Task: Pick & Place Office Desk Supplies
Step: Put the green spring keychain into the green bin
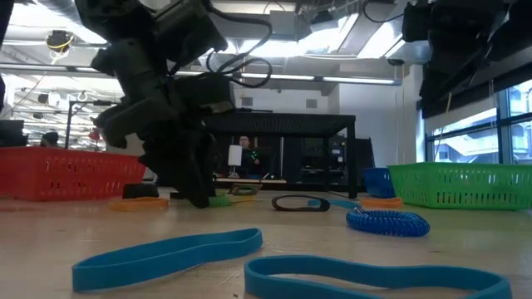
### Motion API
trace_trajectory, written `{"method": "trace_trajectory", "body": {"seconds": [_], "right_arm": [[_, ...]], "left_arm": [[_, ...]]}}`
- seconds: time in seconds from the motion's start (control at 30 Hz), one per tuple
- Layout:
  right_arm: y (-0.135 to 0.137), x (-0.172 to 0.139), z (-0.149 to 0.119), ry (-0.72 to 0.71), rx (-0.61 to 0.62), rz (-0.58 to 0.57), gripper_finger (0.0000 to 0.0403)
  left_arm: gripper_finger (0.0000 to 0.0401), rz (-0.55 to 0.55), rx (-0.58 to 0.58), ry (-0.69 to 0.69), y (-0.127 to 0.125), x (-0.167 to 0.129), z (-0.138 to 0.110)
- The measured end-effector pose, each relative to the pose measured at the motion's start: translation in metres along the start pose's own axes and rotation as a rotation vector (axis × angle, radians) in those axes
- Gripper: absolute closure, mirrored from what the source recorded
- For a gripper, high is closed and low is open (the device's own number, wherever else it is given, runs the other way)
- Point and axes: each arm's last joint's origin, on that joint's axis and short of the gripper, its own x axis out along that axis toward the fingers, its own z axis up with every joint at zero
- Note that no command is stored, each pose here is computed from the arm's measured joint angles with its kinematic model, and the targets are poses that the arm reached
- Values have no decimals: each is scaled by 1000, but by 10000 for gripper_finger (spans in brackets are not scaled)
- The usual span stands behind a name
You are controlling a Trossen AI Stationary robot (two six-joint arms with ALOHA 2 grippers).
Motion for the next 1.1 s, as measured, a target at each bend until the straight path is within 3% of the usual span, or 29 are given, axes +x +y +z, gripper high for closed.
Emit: {"method": "trace_trajectory", "body": {"seconds": [0.33,0.57,0.7,0.8,0.97,1.1], "right_arm": [[0,0,0,-3,72,2,191],[3,0,4,-41,37,31,191],[10,-1,13,-131,-11,101,191],[16,-3,20,-205,-17,163,191],[23,-6,29,-275,-24,263,191],[23,-8,38,-342,84,294,184]], "left_arm": [[386,-6,-54,-46,0,4,3],[393,-8,-116,-205,-3,0,26],[394,41,-97,-426,-5,-20,67],[394,87,-39,-507,-6,-31,90],[394,288,102,-627,-5,-55,126],[394,431,221,-659,-5,-71,146]]}}
